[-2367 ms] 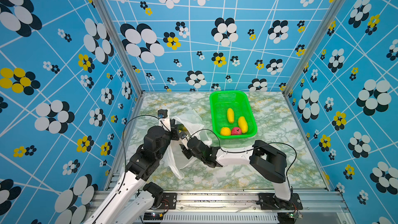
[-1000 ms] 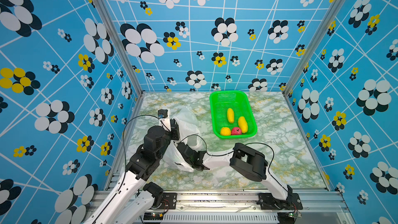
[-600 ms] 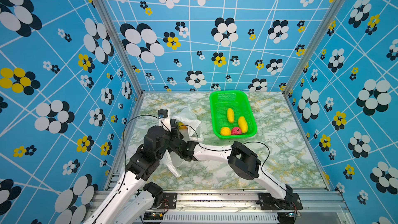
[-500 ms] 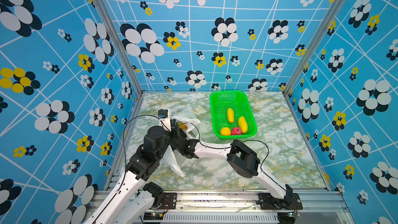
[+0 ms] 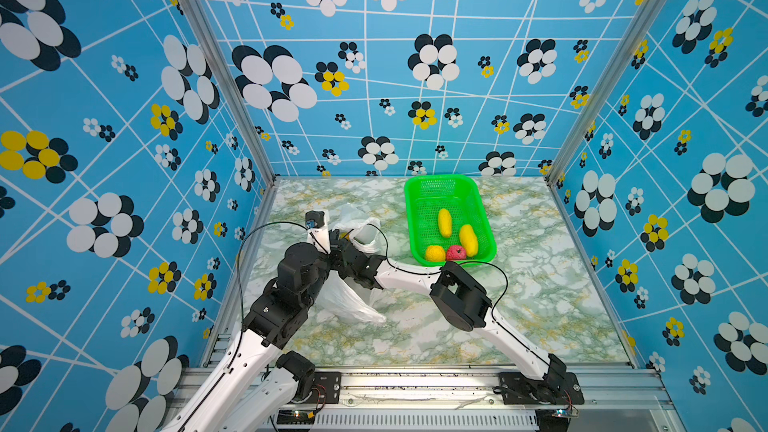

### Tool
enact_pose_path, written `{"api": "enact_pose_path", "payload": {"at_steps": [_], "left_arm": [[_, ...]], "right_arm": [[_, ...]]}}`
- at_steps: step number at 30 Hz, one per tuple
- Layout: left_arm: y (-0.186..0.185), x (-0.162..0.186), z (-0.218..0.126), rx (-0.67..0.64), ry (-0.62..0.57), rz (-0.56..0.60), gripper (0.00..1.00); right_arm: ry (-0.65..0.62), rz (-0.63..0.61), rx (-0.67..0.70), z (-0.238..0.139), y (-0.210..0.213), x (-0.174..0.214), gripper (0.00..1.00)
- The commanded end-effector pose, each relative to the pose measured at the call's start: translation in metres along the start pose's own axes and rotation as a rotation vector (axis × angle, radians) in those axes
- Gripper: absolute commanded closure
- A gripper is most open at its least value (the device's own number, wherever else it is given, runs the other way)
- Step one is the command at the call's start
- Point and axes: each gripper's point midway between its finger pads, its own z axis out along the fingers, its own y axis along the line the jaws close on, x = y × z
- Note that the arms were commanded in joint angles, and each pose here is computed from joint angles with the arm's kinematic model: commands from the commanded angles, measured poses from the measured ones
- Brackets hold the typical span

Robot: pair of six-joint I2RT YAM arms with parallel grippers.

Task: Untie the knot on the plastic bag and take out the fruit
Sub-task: 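Close the right gripper on the grooved fruit and lift it, then carry the grooved fruit with the right gripper over the basket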

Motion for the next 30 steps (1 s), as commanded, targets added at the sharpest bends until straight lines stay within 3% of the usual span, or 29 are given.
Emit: {"api": "enact_pose_path", "payload": {"at_steps": [1, 5, 11, 19, 30], "left_arm": [[-0.001, 0.003, -0.001, 0.012, -0.004, -0.005, 1.0], [0.0, 0.002, -0.001, 0.007, -0.005, -0.005, 1.0], [0.001, 0.003, 0.001, -0.001, -0.005, -0.005, 1.0], [0.001, 0.005, 0.006, -0.009, 0.01, 0.004, 1.0], [0.001, 0.006, 0.008, -0.018, 0.02, 0.007, 1.0]], "right_arm": [[0.034, -0.013, -0.046, 0.003, 0.009, 0.007, 0.26], [0.018, -0.009, -0.056, -0.005, 0.01, 0.002, 0.47], [-0.078, 0.002, -0.004, -0.05, -0.001, -0.018, 0.6], [-0.281, -0.012, -0.007, -0.139, 0.002, -0.032, 0.66], [-0.433, -0.002, 0.002, -0.213, -0.011, -0.027, 0.73]]}}
